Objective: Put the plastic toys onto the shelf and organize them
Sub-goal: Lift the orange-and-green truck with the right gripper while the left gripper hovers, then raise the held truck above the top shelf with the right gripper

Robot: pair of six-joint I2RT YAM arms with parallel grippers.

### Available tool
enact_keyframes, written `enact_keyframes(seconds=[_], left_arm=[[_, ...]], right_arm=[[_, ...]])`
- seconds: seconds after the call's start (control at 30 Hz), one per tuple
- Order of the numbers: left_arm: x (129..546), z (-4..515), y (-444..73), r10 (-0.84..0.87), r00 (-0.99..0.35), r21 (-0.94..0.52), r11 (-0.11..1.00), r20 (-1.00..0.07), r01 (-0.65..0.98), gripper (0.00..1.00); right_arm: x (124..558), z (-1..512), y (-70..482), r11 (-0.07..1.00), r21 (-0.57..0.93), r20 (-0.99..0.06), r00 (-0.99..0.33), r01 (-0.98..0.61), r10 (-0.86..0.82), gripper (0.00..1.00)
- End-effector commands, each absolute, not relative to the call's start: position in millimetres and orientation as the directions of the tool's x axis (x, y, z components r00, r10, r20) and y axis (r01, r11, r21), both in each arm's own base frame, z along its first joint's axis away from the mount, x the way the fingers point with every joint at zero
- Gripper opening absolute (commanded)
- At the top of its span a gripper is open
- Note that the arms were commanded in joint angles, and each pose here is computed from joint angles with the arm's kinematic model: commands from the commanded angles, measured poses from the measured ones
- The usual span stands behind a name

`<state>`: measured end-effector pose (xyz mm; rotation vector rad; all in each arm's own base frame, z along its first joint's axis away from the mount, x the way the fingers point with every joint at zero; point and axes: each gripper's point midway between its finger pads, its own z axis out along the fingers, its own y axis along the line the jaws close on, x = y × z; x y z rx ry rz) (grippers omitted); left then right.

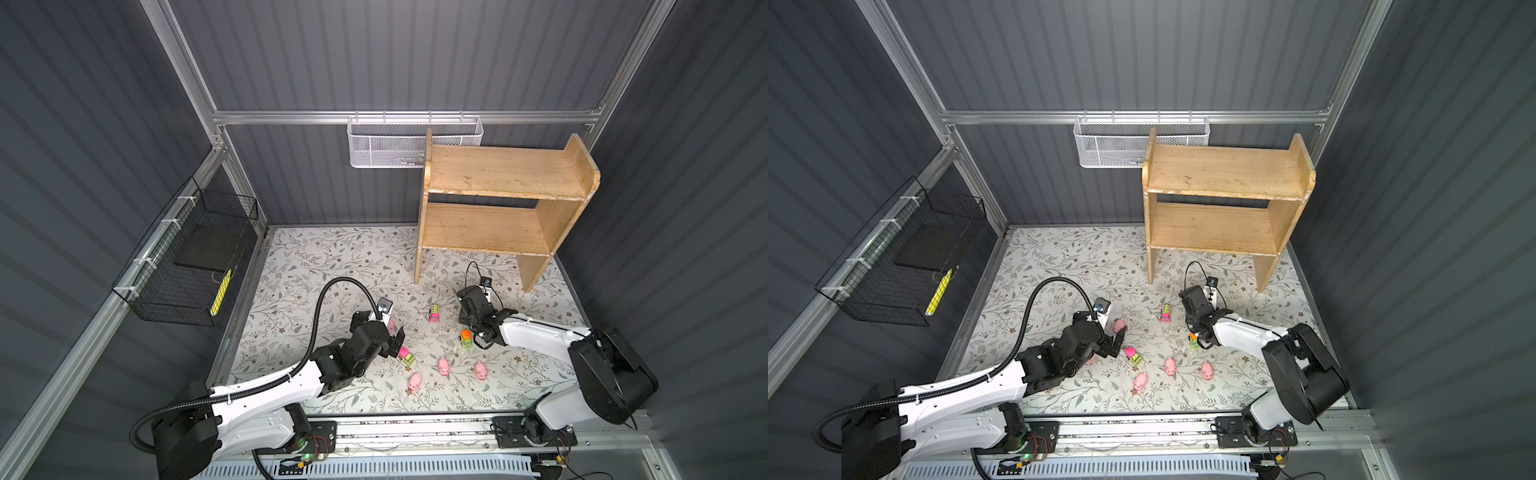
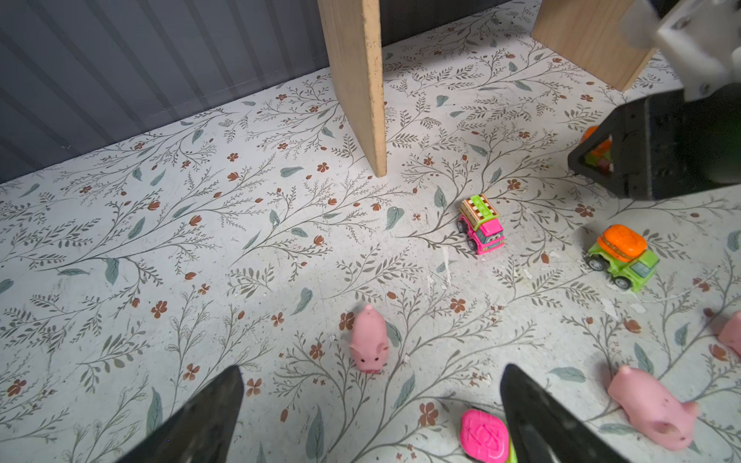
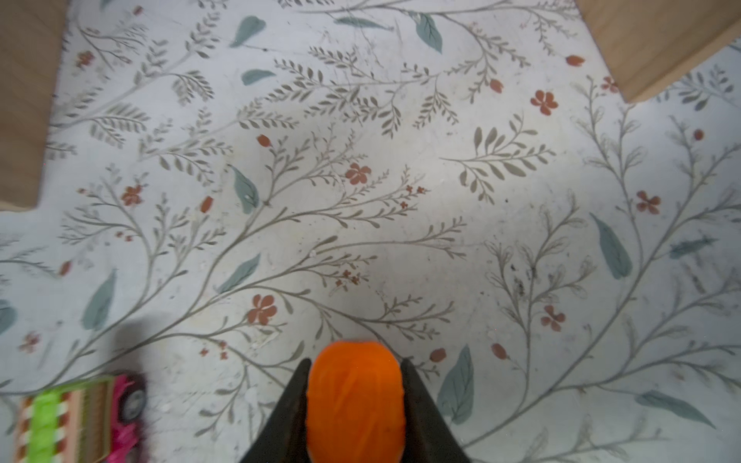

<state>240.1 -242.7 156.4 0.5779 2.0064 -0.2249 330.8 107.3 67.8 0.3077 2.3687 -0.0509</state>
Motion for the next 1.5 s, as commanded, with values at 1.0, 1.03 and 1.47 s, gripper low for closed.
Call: enact_keyframes(seconds=[1.0, 1.03, 1.47], left_arm=[[233, 289, -367, 0.352, -0.245, 0.048, 0.651, -0.903, 0.758, 1.00], [233, 295, -370, 0.354, -0.238, 0.051, 0.644, -0.905, 0.764, 1.00], [235, 321, -395, 0.374, -0.189, 0.075, 0.588, -0.908, 0.805, 1.00]], right_arm=[[264, 400, 69, 1.000, 0.025, -0.895, -0.446, 0.010, 0.027, 0.29], [266, 410, 70, 0.999, 0.035, -0.900, -0.435, -0.001, 0.031, 0.29], [327, 485, 47, 0.999, 0.027, -0.928, -0.372, 0.036, 0.039, 0.29]])
